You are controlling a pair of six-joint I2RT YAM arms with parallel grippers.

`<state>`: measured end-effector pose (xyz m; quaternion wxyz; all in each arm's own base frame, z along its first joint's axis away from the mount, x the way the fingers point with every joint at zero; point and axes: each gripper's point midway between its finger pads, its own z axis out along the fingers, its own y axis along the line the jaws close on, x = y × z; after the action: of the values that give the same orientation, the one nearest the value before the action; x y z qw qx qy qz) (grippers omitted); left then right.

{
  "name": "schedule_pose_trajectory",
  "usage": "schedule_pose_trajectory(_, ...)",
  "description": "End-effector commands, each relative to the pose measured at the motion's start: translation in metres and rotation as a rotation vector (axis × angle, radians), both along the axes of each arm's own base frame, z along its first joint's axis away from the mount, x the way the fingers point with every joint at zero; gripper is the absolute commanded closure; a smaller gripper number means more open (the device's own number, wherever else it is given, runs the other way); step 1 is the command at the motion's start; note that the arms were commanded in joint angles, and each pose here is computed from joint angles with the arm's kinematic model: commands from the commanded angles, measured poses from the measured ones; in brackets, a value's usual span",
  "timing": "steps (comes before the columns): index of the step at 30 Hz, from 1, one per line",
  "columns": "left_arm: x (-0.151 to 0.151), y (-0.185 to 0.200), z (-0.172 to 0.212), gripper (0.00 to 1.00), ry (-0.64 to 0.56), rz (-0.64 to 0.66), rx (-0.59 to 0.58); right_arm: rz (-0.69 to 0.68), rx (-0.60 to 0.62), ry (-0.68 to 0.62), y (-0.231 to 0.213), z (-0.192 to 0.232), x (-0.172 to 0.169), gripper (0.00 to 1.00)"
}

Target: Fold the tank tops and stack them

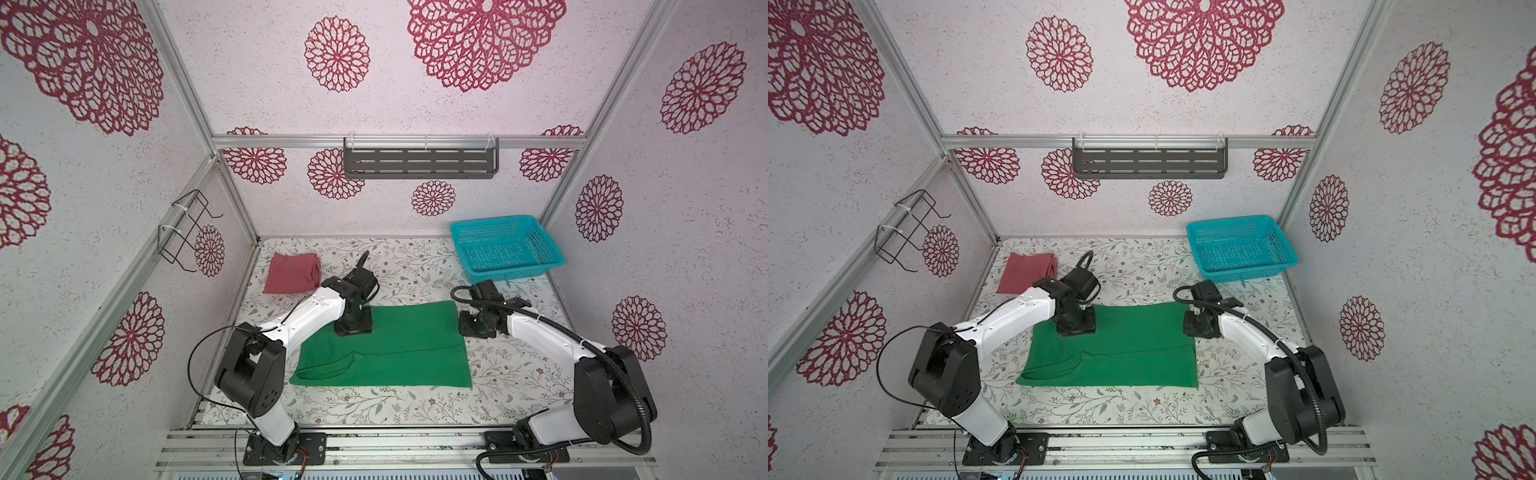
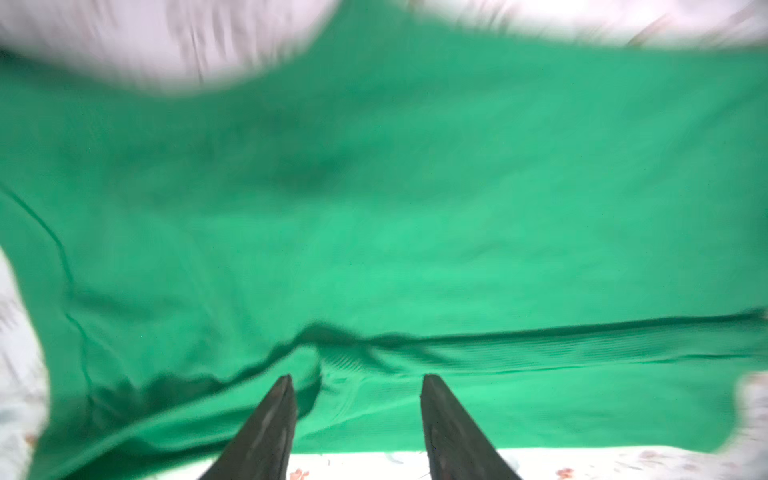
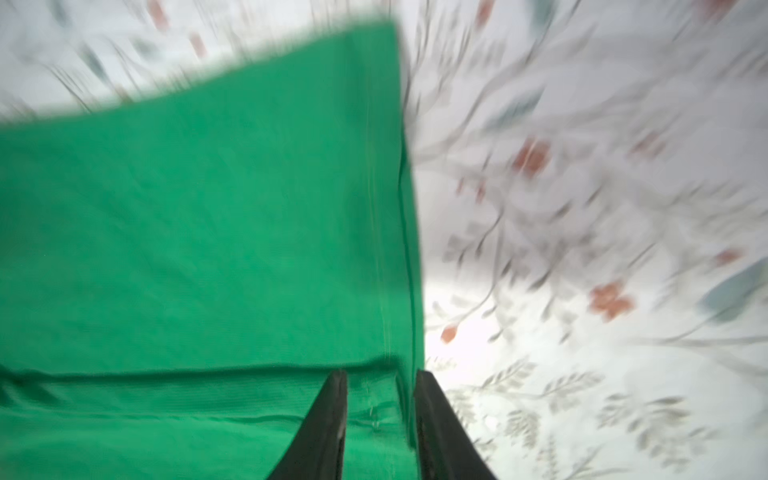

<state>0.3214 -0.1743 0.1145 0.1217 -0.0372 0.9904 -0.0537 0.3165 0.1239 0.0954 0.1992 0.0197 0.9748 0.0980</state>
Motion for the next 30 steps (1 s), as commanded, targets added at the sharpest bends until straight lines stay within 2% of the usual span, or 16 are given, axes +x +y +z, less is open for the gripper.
schedule_pose_trajectory(1,0.041,0.003,0.003,0.52,-0.081,-0.136,0.021,0.079,-0.037,-0.005,-0.002,0.020,0.005,0.68)
schedule_pose_trajectory(6,0.089,-0.019,-0.014,0.56,-0.141,-0.243,0.007,0.074,0.009,-0.066,0.003,0.039,0.008,0.68)
schedule_pose_trajectory(11,0.116,-0.011,-0.048,0.56,-0.082,-0.211,0.005,0.062,0.025,-0.061,0.003,0.033,0.005,0.68)
schedule_pose_trajectory(16,0.122,-0.001,-0.067,0.57,-0.053,-0.190,0.013,0.063,-0.001,-0.055,0.000,0.028,0.006,0.68)
schedule_pose_trajectory(27,0.117,-0.005,-0.097,0.59,0.010,-0.200,-0.003,0.049,-0.013,-0.077,-0.004,0.023,0.024,0.68)
schedule_pose_trajectory(30,0.117,-0.007,-0.101,0.64,0.016,-0.194,-0.018,0.039,-0.022,-0.092,-0.008,0.022,0.035,0.68)
